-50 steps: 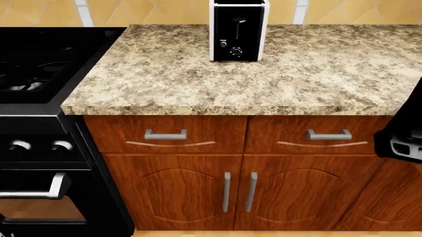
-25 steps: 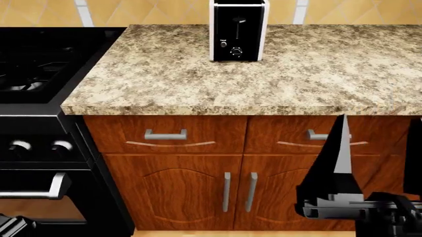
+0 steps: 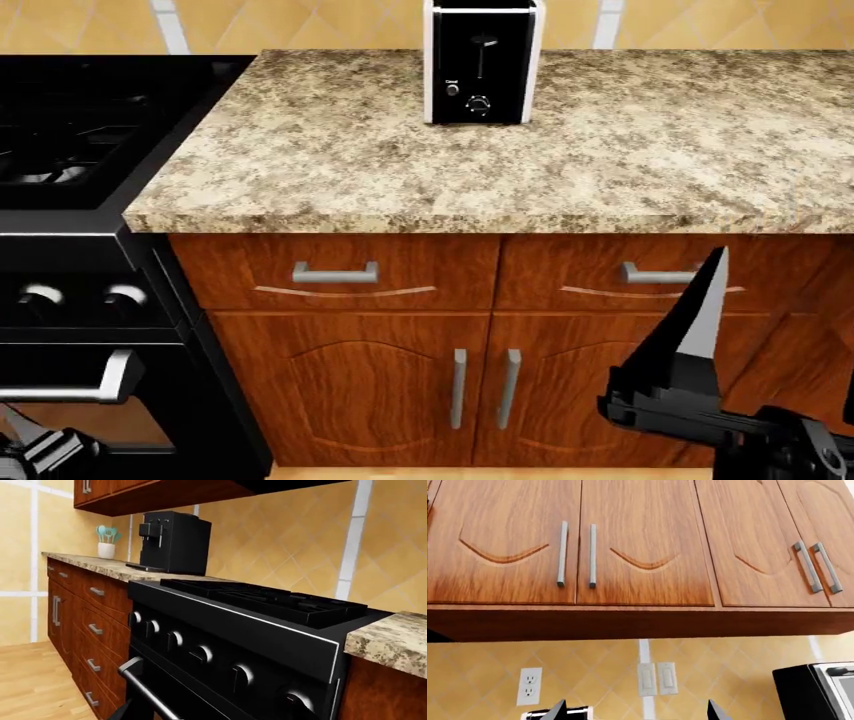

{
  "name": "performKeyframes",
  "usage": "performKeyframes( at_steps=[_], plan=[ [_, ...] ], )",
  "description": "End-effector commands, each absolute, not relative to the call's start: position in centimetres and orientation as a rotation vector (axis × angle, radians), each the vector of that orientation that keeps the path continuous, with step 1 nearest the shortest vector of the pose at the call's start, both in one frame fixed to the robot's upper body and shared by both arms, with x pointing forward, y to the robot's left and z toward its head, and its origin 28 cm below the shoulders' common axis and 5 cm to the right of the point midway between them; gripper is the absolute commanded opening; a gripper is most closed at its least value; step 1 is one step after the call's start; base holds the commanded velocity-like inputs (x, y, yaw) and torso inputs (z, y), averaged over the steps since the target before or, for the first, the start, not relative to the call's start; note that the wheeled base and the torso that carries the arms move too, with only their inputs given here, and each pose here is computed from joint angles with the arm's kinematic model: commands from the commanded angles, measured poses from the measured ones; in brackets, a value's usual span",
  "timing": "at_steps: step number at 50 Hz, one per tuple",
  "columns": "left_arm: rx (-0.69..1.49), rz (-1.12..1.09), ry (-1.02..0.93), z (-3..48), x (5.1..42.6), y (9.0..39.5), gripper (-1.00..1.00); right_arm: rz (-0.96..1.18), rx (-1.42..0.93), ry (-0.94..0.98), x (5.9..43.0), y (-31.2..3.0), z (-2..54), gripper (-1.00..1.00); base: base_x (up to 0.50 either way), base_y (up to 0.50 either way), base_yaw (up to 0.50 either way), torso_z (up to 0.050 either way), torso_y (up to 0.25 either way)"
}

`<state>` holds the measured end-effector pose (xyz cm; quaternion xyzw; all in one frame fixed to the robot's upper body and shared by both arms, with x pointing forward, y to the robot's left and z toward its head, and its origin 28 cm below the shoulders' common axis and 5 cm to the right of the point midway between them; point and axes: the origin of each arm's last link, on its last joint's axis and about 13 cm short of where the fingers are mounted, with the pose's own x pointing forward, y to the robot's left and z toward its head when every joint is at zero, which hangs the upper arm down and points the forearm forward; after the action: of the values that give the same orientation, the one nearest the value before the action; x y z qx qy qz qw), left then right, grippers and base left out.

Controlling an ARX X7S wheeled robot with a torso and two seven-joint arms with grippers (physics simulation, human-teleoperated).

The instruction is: Place the bar in the bowl and close the drawer.

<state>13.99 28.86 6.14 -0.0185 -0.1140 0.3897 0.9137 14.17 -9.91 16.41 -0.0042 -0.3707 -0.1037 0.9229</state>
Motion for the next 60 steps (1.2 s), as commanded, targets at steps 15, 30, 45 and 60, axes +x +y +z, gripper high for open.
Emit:
performKeyframes(
  at_steps=[15,30,45,60],
  plan=[
    [0.046,0.645,-0.280,6.55,14.23,27.76,1.00,-0.376,-0.022,-0.783,14.17,-10.21,16.19,1.00,0.00,0.00,-0.10,0.000,0.000],
    [0.045,0.637,-0.283,6.38,14.33,27.90,1.00,-0.380,-0.037,-0.788,14.31,-10.06,16.42,1.00,0.00,0.00,-0.48,0.000,0.000],
    [0.055,0.631,-0.276,6.25,14.42,27.74,1.00,-0.385,-0.051,-0.790,14.45,-10.00,16.25,1.00,0.00,0.00,-0.48,0.000,0.000],
    [0.059,0.627,-0.278,6.52,14.39,27.65,1.00,-0.392,-0.049,-0.788,14.43,-10.09,16.20,1.00,0.00,0.00,-0.48,0.000,0.000]
  ],
)
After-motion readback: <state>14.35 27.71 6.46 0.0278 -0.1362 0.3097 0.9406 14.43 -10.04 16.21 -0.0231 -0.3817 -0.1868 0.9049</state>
